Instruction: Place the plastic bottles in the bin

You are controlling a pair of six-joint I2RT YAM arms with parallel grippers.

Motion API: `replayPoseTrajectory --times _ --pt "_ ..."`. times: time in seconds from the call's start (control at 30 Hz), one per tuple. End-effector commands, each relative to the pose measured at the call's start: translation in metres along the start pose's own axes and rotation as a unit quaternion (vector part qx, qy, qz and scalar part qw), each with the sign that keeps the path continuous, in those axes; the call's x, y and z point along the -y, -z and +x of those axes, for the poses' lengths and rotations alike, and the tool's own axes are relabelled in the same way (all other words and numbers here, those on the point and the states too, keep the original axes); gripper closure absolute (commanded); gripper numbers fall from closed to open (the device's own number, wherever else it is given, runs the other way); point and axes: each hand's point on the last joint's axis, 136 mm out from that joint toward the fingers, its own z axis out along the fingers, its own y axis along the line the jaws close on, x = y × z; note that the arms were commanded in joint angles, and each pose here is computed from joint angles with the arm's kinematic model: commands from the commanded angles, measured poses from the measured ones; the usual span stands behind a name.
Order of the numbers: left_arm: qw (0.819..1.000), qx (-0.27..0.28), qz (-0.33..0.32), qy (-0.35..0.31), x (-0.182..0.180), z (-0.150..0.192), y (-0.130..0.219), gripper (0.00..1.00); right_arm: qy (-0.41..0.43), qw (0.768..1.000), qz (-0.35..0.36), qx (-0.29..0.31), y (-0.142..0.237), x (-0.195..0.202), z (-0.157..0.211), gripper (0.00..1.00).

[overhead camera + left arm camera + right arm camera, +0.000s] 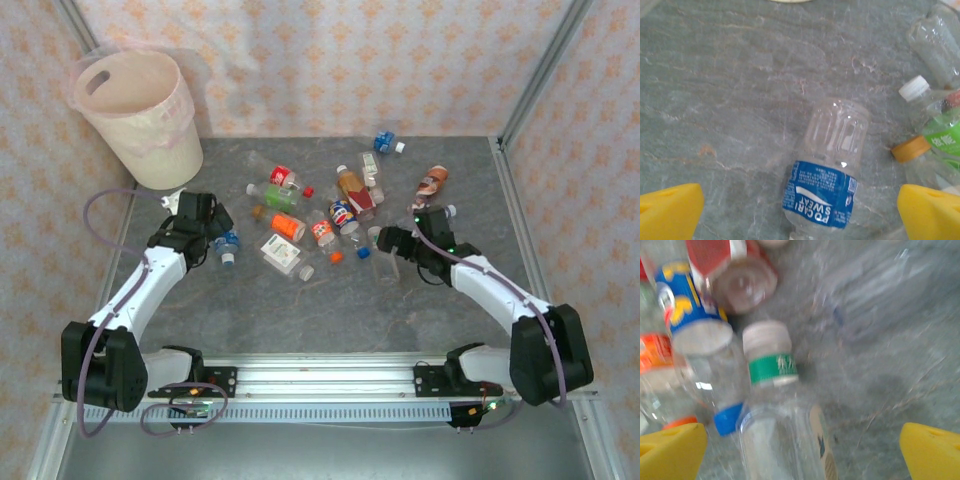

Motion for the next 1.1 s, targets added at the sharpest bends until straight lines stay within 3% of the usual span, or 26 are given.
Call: replayPoseTrajectory --times 0.0,0.17,0.43,0.53,0.63,0.8,0.97,1.07 --pt "1.0 -0.013 0.019 0.006 0.009 0.001 0.008 0.0 0.038 0.997 0.018 -0.06 -0.006 -0.003 0.03 0.01" --pt "0.999 -0.013 0.048 0.002 0.023 0.006 0.008 0.0 0.072 0.994 0.029 -0.072 -0.013 -0.006 0.051 0.01" --pt "0.997 -0.005 0.077 -0.006 0.041 0.004 0.015 0.0 0.104 0.987 0.111 -0.054 -0.022 0.01 0.055 0.05" --pt "0.996 0.002 0.094 -0.002 0.047 0.002 0.018 0.0 0.1 0.985 0.128 -0.054 -0.026 0.017 0.058 0.13" --pt "0.993 -0.003 0.118 -0.001 0.058 0.002 0.021 0.0 0.109 0.984 0.126 -0.06 -0.028 0.017 0.06 0.26" --pt "0.988 -0.001 0.155 -0.019 0.082 -0.002 0.034 0.0 0.113 0.986 0.122 -0.029 -0.015 0.011 0.045 0.4" --pt "0.971 -0.004 0.24 -0.01 0.116 -0.005 0.055 0.0 0.102 0.99 0.085 0.043 0.011 -0.009 0.014 0.46" --pt "0.954 -0.012 0.3 0.007 0.14 -0.007 0.07 0.0 0.117 0.99 -0.017 0.082 0.029 -0.05 -0.001 0.48"
